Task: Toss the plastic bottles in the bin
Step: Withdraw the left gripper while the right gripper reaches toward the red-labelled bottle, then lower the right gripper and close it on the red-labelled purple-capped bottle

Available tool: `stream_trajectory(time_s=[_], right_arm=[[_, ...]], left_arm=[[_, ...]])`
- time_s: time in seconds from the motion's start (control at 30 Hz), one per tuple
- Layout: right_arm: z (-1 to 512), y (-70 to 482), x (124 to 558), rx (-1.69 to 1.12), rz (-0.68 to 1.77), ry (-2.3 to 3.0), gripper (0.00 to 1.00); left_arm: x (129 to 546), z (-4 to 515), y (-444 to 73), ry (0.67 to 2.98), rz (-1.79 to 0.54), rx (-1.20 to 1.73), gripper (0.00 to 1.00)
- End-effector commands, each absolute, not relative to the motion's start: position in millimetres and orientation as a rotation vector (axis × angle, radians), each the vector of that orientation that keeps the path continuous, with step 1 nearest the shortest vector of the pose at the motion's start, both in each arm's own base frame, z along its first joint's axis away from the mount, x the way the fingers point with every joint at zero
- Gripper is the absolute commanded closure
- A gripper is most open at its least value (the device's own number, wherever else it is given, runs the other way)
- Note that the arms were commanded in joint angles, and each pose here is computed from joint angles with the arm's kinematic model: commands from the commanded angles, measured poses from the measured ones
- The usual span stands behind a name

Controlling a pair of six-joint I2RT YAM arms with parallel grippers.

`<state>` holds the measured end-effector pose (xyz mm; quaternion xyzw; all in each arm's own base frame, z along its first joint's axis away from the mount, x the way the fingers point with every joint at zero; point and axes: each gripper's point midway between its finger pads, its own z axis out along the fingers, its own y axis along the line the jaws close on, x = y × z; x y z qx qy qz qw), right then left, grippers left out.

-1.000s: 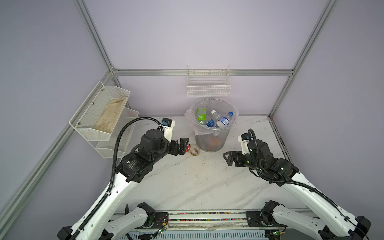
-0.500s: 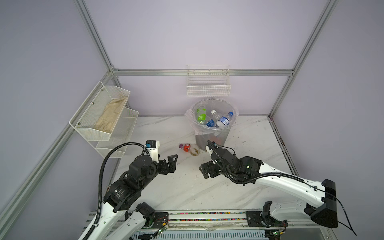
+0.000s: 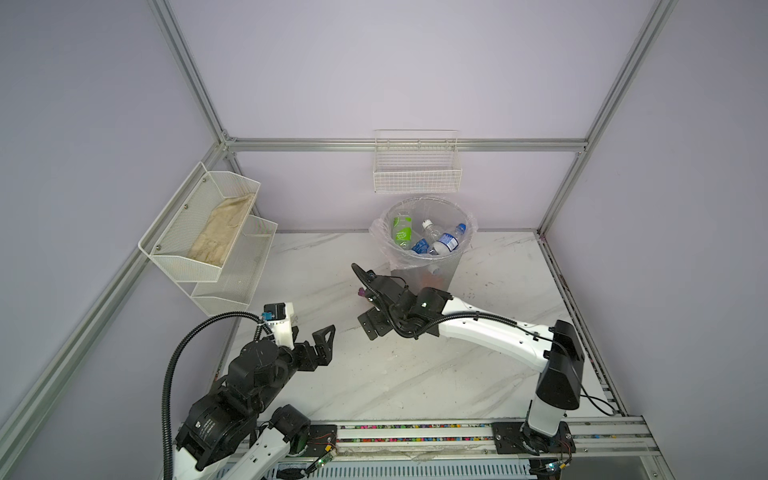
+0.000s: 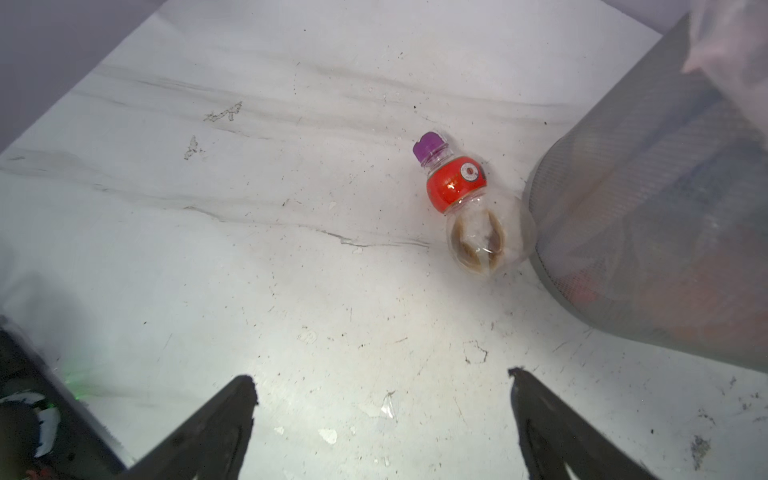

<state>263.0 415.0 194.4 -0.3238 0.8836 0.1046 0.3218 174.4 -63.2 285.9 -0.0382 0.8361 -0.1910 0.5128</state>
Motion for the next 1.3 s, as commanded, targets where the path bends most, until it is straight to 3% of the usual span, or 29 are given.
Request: stream_trajectory(time_s=[0.0, 0.27, 0.7, 1.03, 1.27], right_arm=[[177.9, 418.0, 273.6, -0.989, 0.106, 2.304, 0.02], [153.5, 434.0, 321.6, -1.014, -0.006, 2.331, 0.02], [93.7, 409.4, 389.4, -0.943, -0.089, 2.447, 0.02], [41.9, 392.4, 380.8, -0.969, -0.16, 2.539, 0.02], [40.9, 382.0, 366.5, -0.956, -0.116, 2.554, 0.07]], left_arm=[[171.3, 277.3, -56.7, 2.028, -0.437, -0.124, 0.0], [167.1, 277.9, -58.8, 2.021, -0.48, -0.132, 0.0], [166.5, 279.1, -59.5, 2.012, -0.495, -0.135, 0.0], [165.4, 281.9, -57.7, 2.002, -0.493, -0.137, 0.0], [166.2, 287.4, -55.8, 1.991, -0.482, -0.141, 0.0]])
